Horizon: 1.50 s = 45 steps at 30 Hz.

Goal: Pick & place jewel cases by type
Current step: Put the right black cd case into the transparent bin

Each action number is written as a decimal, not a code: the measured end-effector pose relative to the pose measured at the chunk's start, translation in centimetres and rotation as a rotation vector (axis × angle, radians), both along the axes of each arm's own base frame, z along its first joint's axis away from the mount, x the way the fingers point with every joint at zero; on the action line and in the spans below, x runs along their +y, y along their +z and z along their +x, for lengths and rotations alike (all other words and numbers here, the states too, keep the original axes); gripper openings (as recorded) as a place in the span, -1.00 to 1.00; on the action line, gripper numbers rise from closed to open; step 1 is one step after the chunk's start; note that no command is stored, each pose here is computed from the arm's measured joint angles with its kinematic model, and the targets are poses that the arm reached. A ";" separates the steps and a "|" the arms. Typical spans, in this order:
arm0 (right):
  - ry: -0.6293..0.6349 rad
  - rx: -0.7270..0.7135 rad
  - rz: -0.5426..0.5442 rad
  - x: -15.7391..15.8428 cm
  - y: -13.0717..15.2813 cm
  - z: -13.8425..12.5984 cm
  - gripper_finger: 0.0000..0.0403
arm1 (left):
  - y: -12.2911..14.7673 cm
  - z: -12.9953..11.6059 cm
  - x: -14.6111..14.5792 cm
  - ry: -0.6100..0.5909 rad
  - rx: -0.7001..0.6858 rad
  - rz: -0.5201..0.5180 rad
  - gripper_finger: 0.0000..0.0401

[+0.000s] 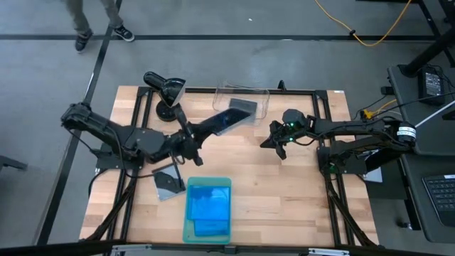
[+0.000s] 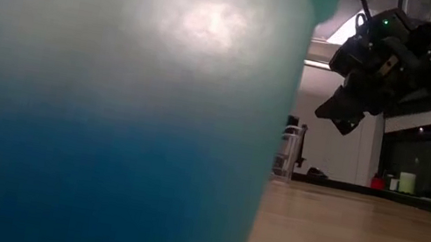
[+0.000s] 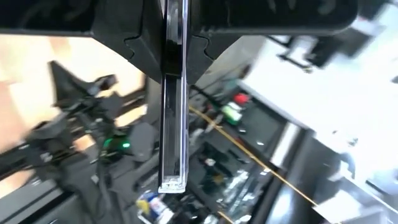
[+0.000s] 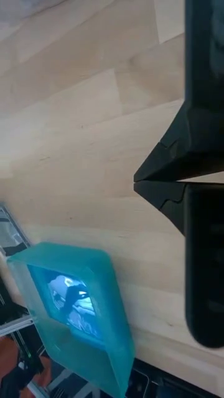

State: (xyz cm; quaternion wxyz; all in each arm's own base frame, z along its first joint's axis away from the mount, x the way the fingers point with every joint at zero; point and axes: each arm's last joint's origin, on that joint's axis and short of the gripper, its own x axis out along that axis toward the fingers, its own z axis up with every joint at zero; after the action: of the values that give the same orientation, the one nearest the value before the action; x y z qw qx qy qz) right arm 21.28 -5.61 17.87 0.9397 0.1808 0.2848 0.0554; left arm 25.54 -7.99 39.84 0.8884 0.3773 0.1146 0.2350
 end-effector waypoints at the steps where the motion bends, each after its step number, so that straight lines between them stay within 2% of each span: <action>1: 0.000 0.000 0.000 0.0 0.0 0.0 -0.95 | 0.1 0.1 -0.2 0.016 0.003 0.030 -0.90; 6: -0.009 0.003 0.013 0.0 0.0 0.0 -0.95 | 0.0 0.9 -1.3 0.096 0.057 0.192 -0.90; 11: -0.010 0.003 0.014 0.0 0.0 0.0 -0.95 | -1.1 2.4 -2.3 0.224 0.195 0.366 -0.90; 19: -0.013 0.004 0.017 0.0 0.0 0.0 -0.95 | -3.6 5.7 -2.9 0.212 0.439 0.511 -0.90; 24: -0.015 0.005 0.021 0.0 0.0 0.0 -0.95 | -4.0 6.8 -3.1 0.199 0.462 0.515 -0.90; 27: -0.023 0.008 0.033 0.0 0.0 0.0 -0.95 | -3.6 6.9 -3.0 0.210 0.393 0.430 -0.90; 37: -0.023 0.008 0.031 0.0 0.0 0.0 -0.95 | -1.6 5.7 -2.4 0.266 -0.048 -0.101 -0.90; 41: -0.023 0.008 0.030 0.0 0.0 0.0 -0.95 | -1.1 5.4 -2.2 0.242 -0.217 -0.326 -0.90; 45: -0.022 0.007 0.029 0.0 0.0 0.0 -0.95 | -1.2 5.5 -2.0 0.171 -0.323 -0.540 -0.90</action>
State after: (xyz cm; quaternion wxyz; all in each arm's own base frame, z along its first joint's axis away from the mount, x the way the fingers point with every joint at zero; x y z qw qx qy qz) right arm 21.29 -5.62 17.89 0.9365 0.1975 0.2855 0.0486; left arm 31.02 -9.99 38.67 0.9401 0.0748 0.0616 0.3269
